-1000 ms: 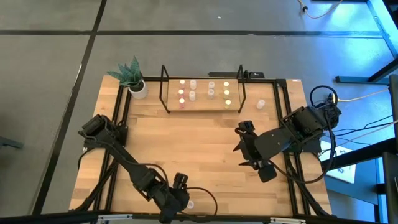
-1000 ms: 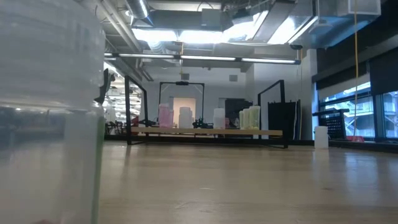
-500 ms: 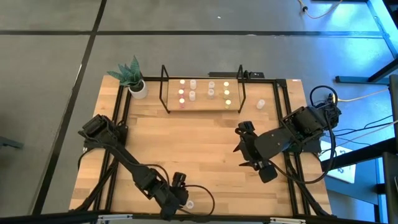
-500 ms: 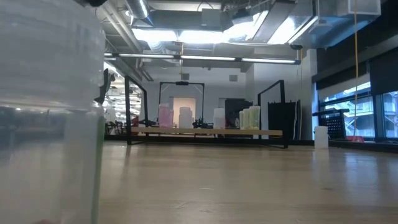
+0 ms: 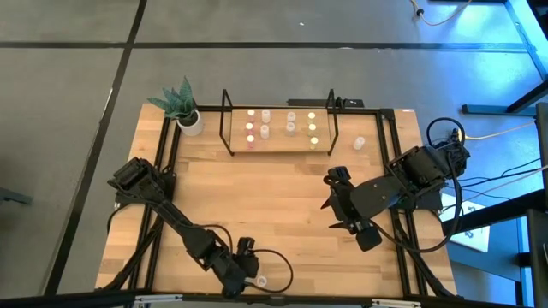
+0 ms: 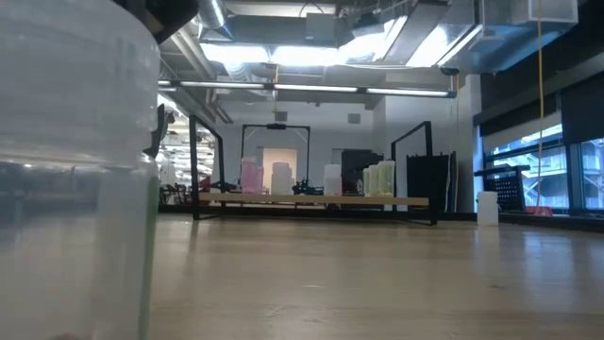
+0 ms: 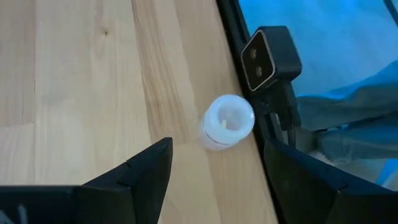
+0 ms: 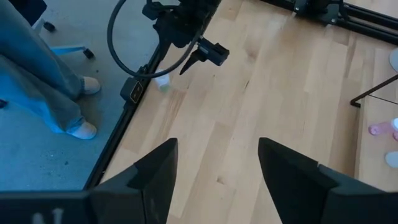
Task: Pick and place medicine bottles onto shelf by color
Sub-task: Put the transparent pill bottle on the shelf aligned with the other transparent pill bottles
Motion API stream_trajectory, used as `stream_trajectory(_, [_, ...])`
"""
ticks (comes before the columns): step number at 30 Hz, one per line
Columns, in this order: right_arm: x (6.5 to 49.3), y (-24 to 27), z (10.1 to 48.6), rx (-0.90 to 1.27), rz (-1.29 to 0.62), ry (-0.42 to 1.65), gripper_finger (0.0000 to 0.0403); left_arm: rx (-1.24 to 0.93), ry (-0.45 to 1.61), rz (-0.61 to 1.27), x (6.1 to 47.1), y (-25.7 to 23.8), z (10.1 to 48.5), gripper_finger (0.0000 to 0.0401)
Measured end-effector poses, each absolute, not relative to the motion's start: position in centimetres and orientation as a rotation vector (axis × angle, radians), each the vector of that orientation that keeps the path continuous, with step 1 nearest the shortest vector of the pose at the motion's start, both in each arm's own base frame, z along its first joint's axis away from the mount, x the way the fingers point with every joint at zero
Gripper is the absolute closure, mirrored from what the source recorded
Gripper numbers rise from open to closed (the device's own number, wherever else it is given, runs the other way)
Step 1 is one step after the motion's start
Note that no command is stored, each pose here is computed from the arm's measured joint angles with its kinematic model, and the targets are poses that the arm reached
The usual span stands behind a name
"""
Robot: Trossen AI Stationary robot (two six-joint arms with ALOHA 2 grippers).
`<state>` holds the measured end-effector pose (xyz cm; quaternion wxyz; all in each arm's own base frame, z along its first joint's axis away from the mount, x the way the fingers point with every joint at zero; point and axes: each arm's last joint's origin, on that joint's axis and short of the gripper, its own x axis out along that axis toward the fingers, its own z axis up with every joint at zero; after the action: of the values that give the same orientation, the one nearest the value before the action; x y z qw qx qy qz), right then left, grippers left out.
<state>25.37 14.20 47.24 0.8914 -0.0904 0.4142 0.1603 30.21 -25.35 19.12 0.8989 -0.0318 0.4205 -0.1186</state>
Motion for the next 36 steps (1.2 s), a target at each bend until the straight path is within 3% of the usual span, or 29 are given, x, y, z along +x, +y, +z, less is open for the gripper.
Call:
stream_trajectory(19, [25.4,14.2,47.2,-0.186,0.332,0.86,0.0179,-0.157,0.845,-0.195,30.4,-25.5,19.3,0.0151])
stream_trajectory(28, [25.4,14.2,47.2,-0.188,0.332,0.86,0.0179,-0.153,0.84,-0.202,30.5,-25.6,19.1,0.0076])
stream_trajectory(36, [25.4,14.2,47.3,-0.185,0.332,0.853,0.0179,-0.154,0.818,-0.206,31.3,-26.1,17.5,0.0056])
